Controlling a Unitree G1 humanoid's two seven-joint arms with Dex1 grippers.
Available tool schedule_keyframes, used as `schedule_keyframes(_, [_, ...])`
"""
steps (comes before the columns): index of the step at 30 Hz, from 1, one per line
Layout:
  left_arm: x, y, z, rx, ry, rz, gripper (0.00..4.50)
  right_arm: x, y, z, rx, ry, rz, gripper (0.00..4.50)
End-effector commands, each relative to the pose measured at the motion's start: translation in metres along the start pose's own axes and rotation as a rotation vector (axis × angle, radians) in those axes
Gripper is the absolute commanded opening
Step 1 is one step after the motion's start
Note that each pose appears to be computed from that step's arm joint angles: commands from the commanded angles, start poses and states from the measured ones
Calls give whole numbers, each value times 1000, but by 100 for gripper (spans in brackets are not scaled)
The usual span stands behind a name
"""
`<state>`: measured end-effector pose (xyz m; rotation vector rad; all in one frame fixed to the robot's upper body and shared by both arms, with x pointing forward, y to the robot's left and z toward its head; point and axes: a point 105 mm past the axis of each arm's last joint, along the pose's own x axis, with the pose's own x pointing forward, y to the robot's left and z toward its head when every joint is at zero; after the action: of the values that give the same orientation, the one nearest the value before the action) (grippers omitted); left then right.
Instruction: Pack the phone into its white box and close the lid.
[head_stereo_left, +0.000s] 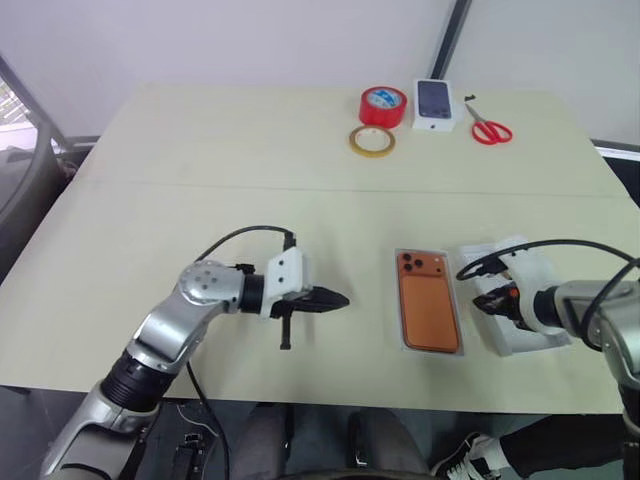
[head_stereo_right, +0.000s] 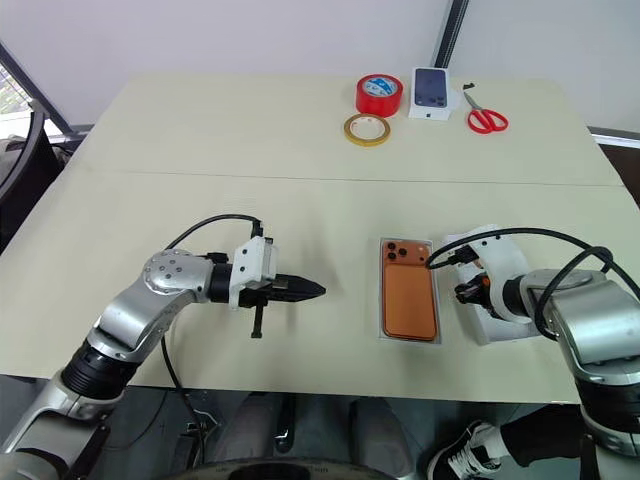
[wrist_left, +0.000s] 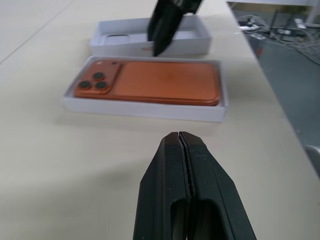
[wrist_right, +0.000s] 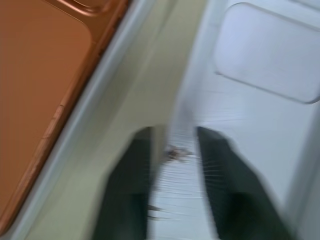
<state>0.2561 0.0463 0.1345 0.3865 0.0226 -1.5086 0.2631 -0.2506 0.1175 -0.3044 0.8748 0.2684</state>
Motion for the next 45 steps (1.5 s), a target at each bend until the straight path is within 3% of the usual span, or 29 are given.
schedule_keyframes(1, [1, -3, 7, 52, -19, 0, 0, -9, -5, 9, 20, -55, -15, 3])
schedule_keyframes(6, [-10, 13, -1, 18, -10, 107, 0, -34, -14, 35, 98, -231, 26, 3])
schedule_keyframes(10, [-29, 35, -6, -51, -33, 251, 0, -57, -2, 65, 130, -412, 191, 3])
schedule_keyframes(13, [-42, 48, -12, -82, -30, 335, 0, -69, 29, 91, 139, -529, 430, 3])
schedule_keyframes(15, [-50, 55, -18, -86, -13, 375, 0, -80, 70, 105, 126, -591, 649, 3])
schedule_keyframes(17, [-53, 58, -19, -81, -7, 388, 0, -83, 104, 108, 246, -593, 811, 3])
schedule_keyframes(22, [-50, 59, -16, -61, -16, 378, 0, -68, 157, 107, 470, -598, 941, 3])
schedule_keyframes(26, [-43, 58, -14, -46, -19, 363, 0, -55, 174, 94, 692, -542, 912, 3])
schedule_keyframes(28, [-31, 57, -11, -40, -34, 333, 0, -41, 169, 78, 744, -473, 841, 3])
schedule_keyframes(31, [-10, 53, -8, -27, -45, 273, 0, -32, 148, 70, 730, -451, 747, 86])
schedule_keyframes(36, [24, 45, -7, 2, -32, 170, 0, -53, 109, 90, 478, -532, 648, 345])
schedule_keyframes(41, [59, 40, 3, 15, -58, 82, 0, -70, 68, 94, 339, -514, 499, 345])
schedule_keyframes(44, [76, 39, 9, 19, -78, 66, 0, -65, 49, 81, 263, -420, 350, 271])
schedule_keyframes(45, [79, 39, 10, 18, -83, 66, 0, -64, 47, 78, 236, -400, 321, 221])
